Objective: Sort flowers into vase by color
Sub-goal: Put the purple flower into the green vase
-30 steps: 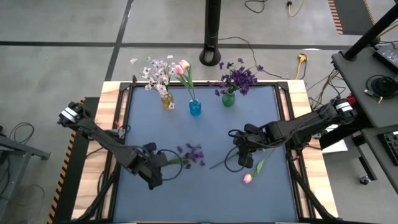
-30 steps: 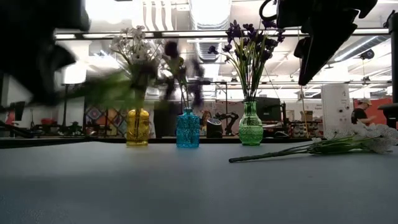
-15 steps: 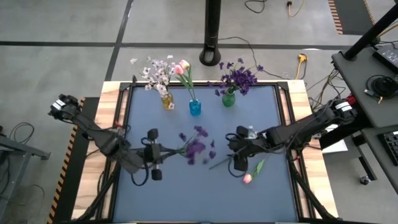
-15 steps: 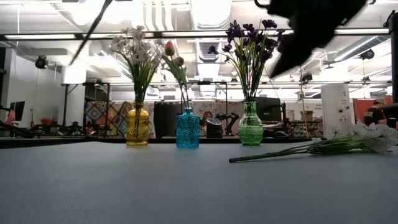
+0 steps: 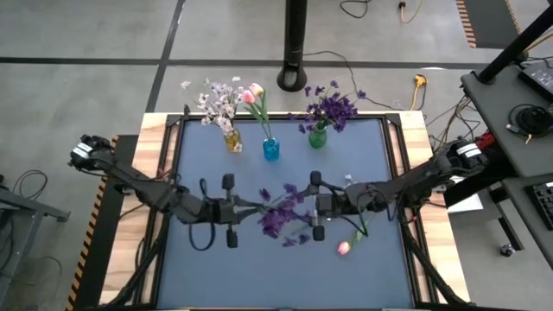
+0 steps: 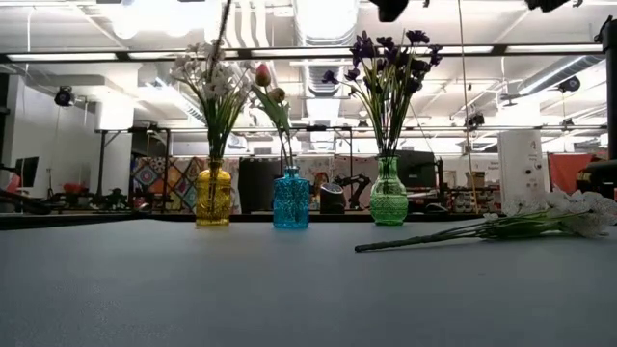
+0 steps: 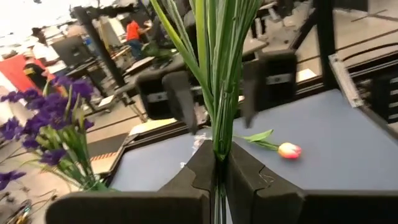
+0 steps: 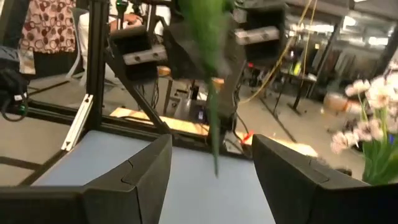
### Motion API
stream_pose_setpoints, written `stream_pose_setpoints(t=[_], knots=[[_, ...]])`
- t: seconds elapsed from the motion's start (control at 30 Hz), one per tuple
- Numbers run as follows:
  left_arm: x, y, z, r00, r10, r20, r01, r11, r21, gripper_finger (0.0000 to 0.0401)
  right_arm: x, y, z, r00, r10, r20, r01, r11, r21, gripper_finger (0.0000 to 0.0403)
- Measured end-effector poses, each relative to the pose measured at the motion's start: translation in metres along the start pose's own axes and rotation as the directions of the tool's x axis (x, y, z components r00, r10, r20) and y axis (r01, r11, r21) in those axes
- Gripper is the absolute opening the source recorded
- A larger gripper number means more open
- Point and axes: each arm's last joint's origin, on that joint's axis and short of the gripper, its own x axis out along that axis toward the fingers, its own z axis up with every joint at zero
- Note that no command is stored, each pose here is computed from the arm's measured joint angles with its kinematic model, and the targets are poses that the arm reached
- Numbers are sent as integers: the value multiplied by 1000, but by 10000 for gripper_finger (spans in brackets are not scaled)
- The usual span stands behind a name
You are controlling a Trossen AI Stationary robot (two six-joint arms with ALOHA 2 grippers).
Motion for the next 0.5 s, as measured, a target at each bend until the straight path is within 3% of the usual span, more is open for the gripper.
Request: stream_pose_setpoints(t=[0.3, 0.5], knots=[[10, 4, -21, 998, 44, 47, -43, 998, -37, 3, 20, 4, -5, 993, -55, 104, 54, 998, 16, 215], [7, 7, -20, 997, 49, 56, -46, 998, -43, 3, 28, -5, 6, 983, -137, 124, 134, 991, 28, 215]])
